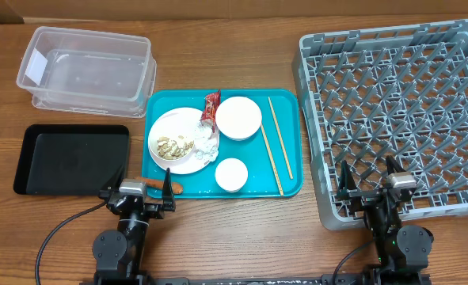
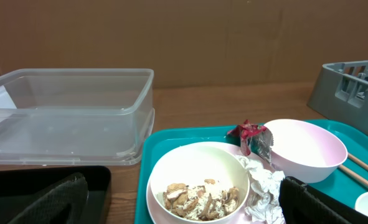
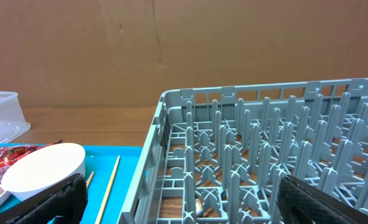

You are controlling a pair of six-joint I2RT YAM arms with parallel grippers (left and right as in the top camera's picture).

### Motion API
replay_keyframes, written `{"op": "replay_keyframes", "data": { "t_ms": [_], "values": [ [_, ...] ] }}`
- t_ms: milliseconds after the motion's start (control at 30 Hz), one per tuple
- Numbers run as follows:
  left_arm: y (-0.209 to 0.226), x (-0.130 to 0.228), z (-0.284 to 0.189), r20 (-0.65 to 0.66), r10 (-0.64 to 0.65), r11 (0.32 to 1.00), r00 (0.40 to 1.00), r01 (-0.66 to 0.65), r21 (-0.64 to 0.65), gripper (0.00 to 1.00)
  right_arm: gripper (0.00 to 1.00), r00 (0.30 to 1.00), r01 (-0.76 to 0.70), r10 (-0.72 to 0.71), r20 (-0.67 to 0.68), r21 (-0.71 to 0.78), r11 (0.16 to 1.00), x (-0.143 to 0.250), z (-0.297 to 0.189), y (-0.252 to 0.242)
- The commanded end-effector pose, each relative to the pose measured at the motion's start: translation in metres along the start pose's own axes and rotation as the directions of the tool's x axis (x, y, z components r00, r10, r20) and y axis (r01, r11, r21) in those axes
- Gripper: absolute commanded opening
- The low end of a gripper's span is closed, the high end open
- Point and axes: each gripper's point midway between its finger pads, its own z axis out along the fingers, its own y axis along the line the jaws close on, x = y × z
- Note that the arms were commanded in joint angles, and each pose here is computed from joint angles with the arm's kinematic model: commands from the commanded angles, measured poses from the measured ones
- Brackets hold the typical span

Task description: Sort waste into correct bins and load items into the dishwasher

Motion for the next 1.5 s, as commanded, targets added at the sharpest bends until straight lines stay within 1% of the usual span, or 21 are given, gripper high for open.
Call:
{"op": "replay_keyframes", "data": {
  "t_ms": [0,667,767,900,1033,1100,1200,1333,1467],
  "values": [
    [-0.002,0.0,0.0,0.004,0.01,1.0,1.0,-0.01,0.011,1.0,1.0,1.0,0.001,-0.001,0.007,0.0,1.0,0.001,0.0,0.0],
    [-0.001,0.0,0.0,0.005,0.01,1.0,1.0,-0.01,0.01,1.0,1.0,1.0,0.0,0.0,0.017,-0.005,1.0,-0.001,0.0,0.001],
    [-0.001,-0.001,0.0,0.007,-0.009,1.0,1.0,0.009,0.01,1.0,1.0,0.998,-0.063,0.063,0.017,-0.005,0.998,-0.002,0.0,0.001],
    [-0.002,-0.016,-0.002,0.046,-0.032,0.999,0.998,0.031,0.011,1.0,1.0,0.996,-0.079,0.079,0.03,-0.007,0.997,-0.008,-0.001,0.002],
    [0.002,-0.035,-0.009,0.055,-0.038,0.999,0.998,0.039,-0.012,1.0,1.0,0.994,-0.073,0.073,0.076,-0.01,0.997,-0.03,-0.005,0.003],
    [0.005,-0.044,-0.015,0.024,-0.041,0.999,0.999,0.042,-0.035,1.0,1.0,0.991,-0.068,0.069,0.112,-0.016,0.998,-0.051,-0.01,0.005],
    [0.005,-0.049,-0.02,-0.035,-0.046,0.998,0.998,0.045,-0.037,1.0,1.0,0.992,-0.069,0.07,0.101,-0.014,0.997,-0.068,-0.016,0.007],
    [0.005,-0.053,-0.022,-0.131,-0.062,0.997,0.989,0.057,-0.042,1.0,1.0,0.997,-0.08,0.08,0.023,-0.002,0.997,-0.078,-0.017,0.008],
    [0.005,-0.062,-0.018,-0.234,-0.071,0.997,0.97,0.062,-0.047,1.0,1.0,0.991,-0.095,0.096,-0.097,0.016,0.995,-0.08,-0.013,0.008]
  ]
}}
